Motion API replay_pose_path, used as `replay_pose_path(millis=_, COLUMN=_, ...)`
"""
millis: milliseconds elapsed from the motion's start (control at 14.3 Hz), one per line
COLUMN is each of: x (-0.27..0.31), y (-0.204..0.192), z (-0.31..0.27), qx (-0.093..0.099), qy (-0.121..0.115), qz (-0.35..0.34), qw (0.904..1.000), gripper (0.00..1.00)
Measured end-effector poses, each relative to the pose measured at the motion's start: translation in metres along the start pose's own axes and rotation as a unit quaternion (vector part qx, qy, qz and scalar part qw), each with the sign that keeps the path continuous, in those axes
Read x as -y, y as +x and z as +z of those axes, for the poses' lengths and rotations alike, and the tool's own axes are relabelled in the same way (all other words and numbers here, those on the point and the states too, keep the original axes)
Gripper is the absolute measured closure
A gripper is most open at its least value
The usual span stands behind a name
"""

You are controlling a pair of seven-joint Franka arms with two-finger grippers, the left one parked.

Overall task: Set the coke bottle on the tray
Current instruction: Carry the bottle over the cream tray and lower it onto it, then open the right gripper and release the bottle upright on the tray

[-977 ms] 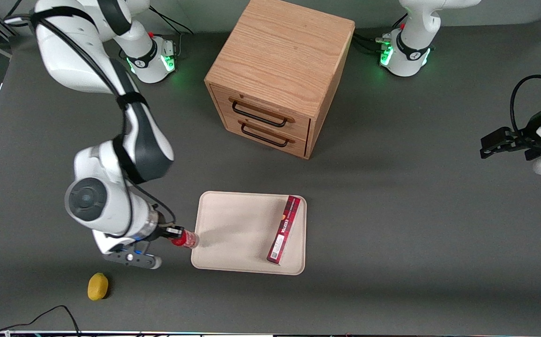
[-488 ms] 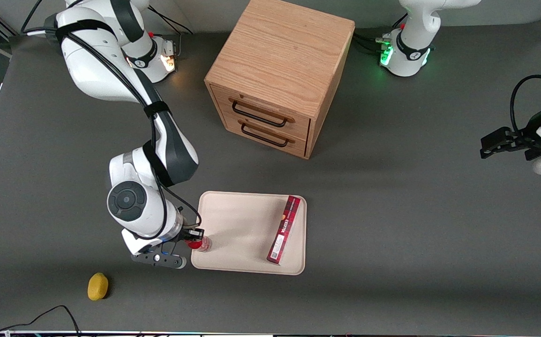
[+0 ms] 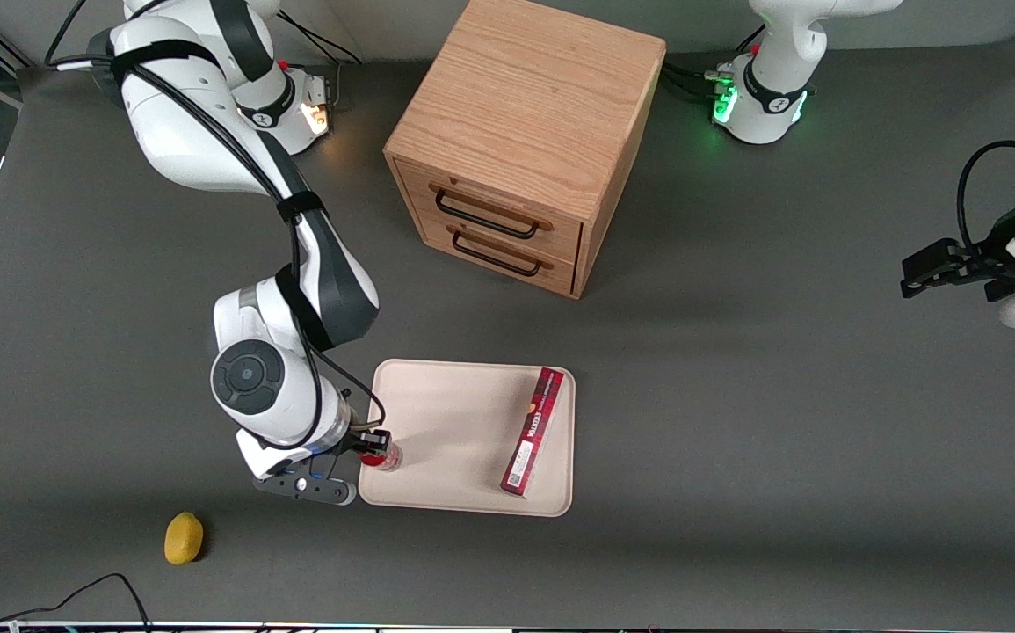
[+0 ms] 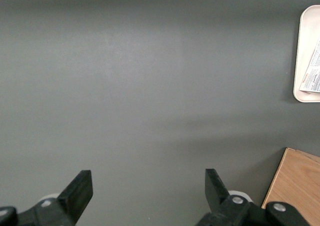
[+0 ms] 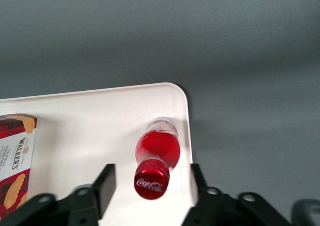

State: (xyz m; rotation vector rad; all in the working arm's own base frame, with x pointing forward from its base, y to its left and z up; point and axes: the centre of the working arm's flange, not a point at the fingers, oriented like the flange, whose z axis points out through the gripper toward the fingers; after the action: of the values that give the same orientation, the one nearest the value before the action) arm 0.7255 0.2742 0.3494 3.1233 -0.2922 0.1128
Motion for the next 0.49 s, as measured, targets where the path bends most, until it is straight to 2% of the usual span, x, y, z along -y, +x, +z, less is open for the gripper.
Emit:
replay_pose_path(millis=140, x=-0.012, y=-0.002, z=-0.01, qx=0.005, qy=-0.006, qz=0.007, qw=0.9999, gripper=0.04)
replay_pose_path(millis=209, x=-0.025, y=-0.005, z=-0.018, qx=0.011, qy=-0.009, qz=0.013, qw=0.9998, gripper=0.0)
replay_pose_path(millis=488, x=-0.106, y=-0.043, z=-0.078, qx=0.038, qy=-0.018, qz=0.05, qw=0.9979, gripper=0.0)
